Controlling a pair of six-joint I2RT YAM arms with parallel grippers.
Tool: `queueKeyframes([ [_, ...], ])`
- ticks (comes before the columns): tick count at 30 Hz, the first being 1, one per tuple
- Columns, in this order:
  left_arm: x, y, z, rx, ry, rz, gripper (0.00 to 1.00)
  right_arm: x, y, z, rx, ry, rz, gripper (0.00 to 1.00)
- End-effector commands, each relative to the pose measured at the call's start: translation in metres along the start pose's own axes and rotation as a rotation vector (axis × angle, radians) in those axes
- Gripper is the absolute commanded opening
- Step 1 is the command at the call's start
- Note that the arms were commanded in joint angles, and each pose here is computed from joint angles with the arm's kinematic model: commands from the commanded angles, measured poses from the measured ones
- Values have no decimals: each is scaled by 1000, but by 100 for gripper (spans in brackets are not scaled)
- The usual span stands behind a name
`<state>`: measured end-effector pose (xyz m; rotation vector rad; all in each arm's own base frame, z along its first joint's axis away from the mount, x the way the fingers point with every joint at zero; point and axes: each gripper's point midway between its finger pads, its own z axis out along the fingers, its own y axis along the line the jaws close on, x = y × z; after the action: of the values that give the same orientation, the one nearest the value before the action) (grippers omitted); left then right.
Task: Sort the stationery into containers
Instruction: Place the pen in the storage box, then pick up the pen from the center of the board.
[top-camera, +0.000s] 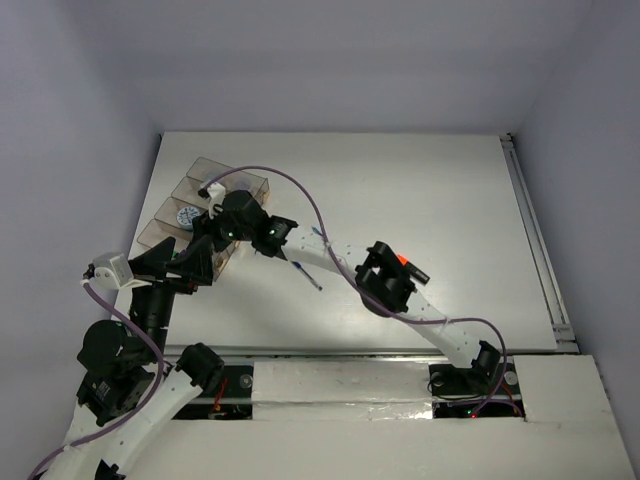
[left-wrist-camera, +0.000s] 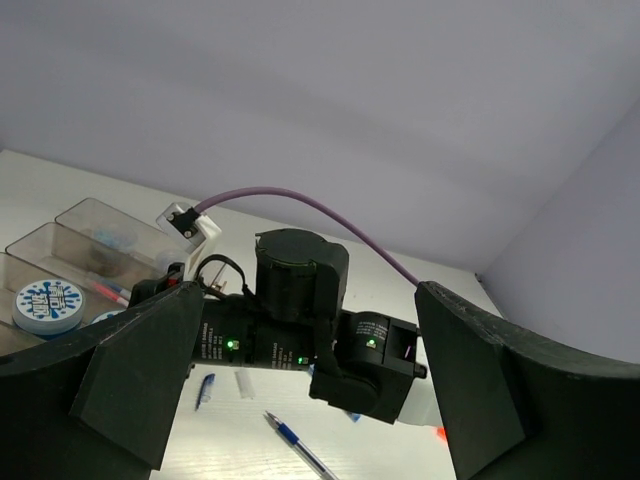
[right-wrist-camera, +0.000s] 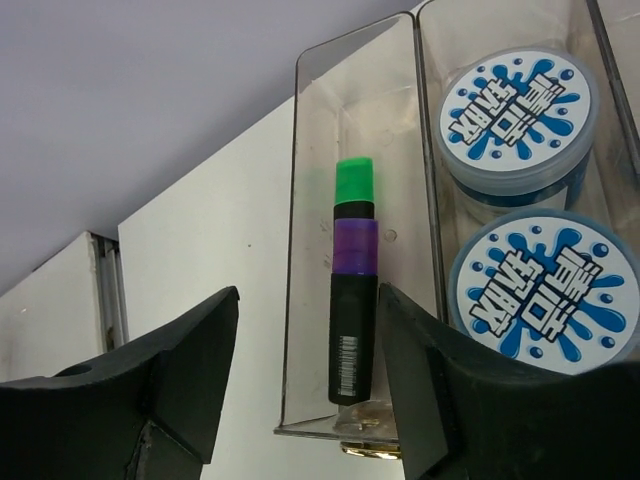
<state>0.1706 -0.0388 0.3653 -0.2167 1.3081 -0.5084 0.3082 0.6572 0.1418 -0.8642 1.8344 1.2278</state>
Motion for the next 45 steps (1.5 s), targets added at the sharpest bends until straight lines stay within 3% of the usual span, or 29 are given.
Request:
queueKeyframes([
  [1, -7, -4, 2, 15, -36, -14, 85, -39, 17, -8, -16, -83, -57, 64],
  [2, -8, -4, 1, 17, -37, -14, 85, -43, 17, -11, -8, -92, -61, 63],
  [4, -7, -3, 2, 13, -35, -13, 85, -61, 16, -25, 44, -145, -74, 50],
  [6, -7, -3, 2, 13, -35, -11, 85, -47, -7, -40, 125, -125, -78, 27],
  [7, -8, -3, 1, 14, -37, -14, 85, -77, 2, -65, 163, -185, -92, 20],
  [9, -8, -3, 0, 16, -38, -14, 85, -82, -21, -99, 246, -208, -88, 7],
  [12, -10, -6, -2, 34, -42, -24, 85, -49, -76, -186, 430, -136, -4, 1],
  [13, -11, -6, -2, 37, -47, -27, 85, -8, -120, -225, 561, -60, 54, 1],
  [14, -14, -6, -4, 40, -56, -30, 85, -25, -116, -263, 600, -98, 74, 0],
  [18, -16, -7, -6, 53, -64, -39, 85, 49, -146, -385, 925, 128, 243, 1],
  [20, -18, -7, -7, 55, -69, -42, 85, 69, -158, -431, 1061, 200, 337, 2],
  [22, -17, -8, -8, 61, -67, -47, 85, 97, -151, -465, 1134, 339, 405, 12],
  [23, -18, -7, -9, 62, -69, -47, 85, 109, -148, -482, 1194, 412, 429, 26],
  [26, -19, -8, -10, 70, -71, -53, 85, 114, -152, -503, 1294, 489, 425, 52],
  [27, -19, -7, -10, 67, -73, -54, 85, 112, -152, -509, 1304, 519, 418, 66],
  [30, -19, -8, -11, 76, -71, -60, 85, 121, -154, -510, 1272, 644, 371, 79],
  [36, -22, -7, -14, 77, -81, -66, 85, 143, -170, -502, 1181, 800, 326, 83],
  [45, -22, -8, -14, 82, -78, -71, 85, 146, -216, -486, 1032, 759, 331, 80],
])
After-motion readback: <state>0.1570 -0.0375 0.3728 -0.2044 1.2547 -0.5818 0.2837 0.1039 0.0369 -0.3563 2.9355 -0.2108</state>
